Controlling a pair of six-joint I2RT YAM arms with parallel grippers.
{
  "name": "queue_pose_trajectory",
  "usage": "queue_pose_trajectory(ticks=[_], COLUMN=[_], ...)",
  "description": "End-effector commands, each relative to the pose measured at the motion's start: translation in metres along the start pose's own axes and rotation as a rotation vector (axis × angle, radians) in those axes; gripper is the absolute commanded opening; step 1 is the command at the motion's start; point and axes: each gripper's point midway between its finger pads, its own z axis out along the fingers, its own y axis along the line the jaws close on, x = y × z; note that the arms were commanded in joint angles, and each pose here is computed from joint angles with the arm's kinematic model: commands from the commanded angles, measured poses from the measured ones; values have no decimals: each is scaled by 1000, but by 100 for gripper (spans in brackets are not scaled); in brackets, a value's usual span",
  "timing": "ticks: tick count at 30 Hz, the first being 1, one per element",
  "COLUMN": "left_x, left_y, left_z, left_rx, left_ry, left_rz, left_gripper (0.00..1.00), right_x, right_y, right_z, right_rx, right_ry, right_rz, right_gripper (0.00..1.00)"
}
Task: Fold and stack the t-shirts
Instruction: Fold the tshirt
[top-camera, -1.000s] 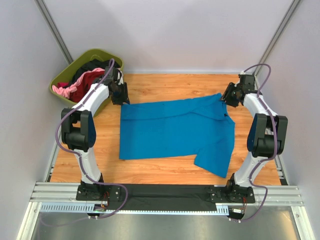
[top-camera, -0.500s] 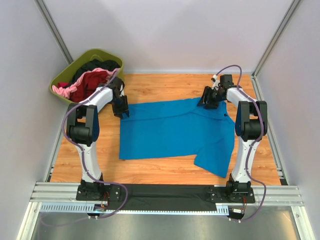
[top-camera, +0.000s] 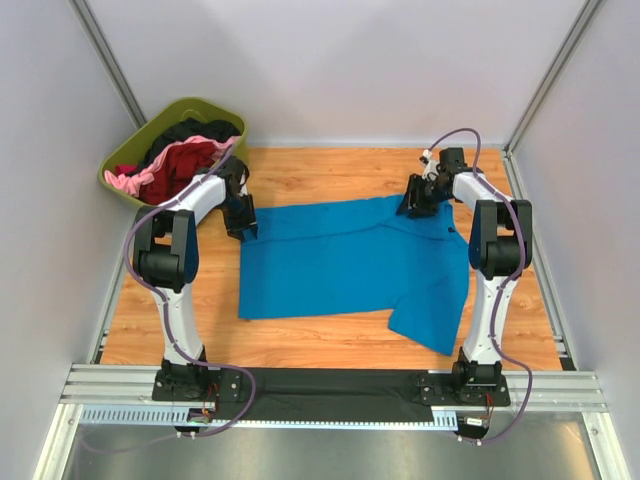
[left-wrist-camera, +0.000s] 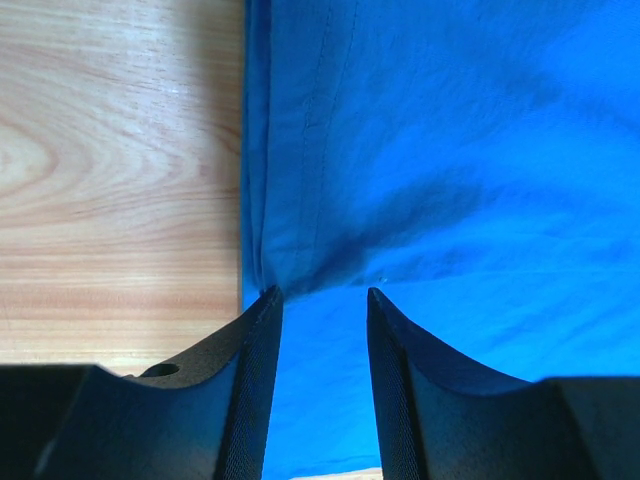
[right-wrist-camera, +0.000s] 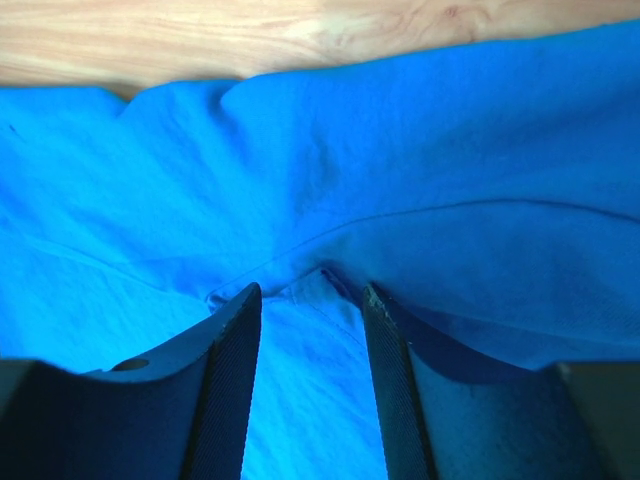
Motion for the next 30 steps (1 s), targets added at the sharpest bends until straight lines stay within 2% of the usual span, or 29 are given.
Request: queue_pose_trajectory(ticks=[1,3,4,5,9,13,21,24,30], left_x=[0,2,2,3,6,9,6,4,-2], left_y=[-6,-6,-6,-5,-3,9,27,35,25], left_z=[-17,-16,-16,-15,-12,-12,-27,-35,-48], left_rx=[18,23,23,22,13,-49,-161,-215,-175], left_ry=[-20,-17,-15,-12,0,11,-8,-19,-36], left_rz=[-9,-6,-6,-6,-2,0,-3,-6,-13], left_gripper=[46,46,45,45,42,40,39,41,43], right_x=[-8,-8,-8,-3,0,2,34,44,60], right_y=[2,3,3,16,16,19,8,14,20], right_z=[-5,-7,-7,0,0,-9,-41,-47,-48], right_rx=[-3,1,0,-15,-3,9,166,149,139], right_ry=[-16,-19,-19,-3,-2,-11,-24,-26,-34], right_rz=[-35,-38,-38,-60,-62,-73,-56,-30,20], right_gripper=[46,42,37,34,22,0,0,1,3])
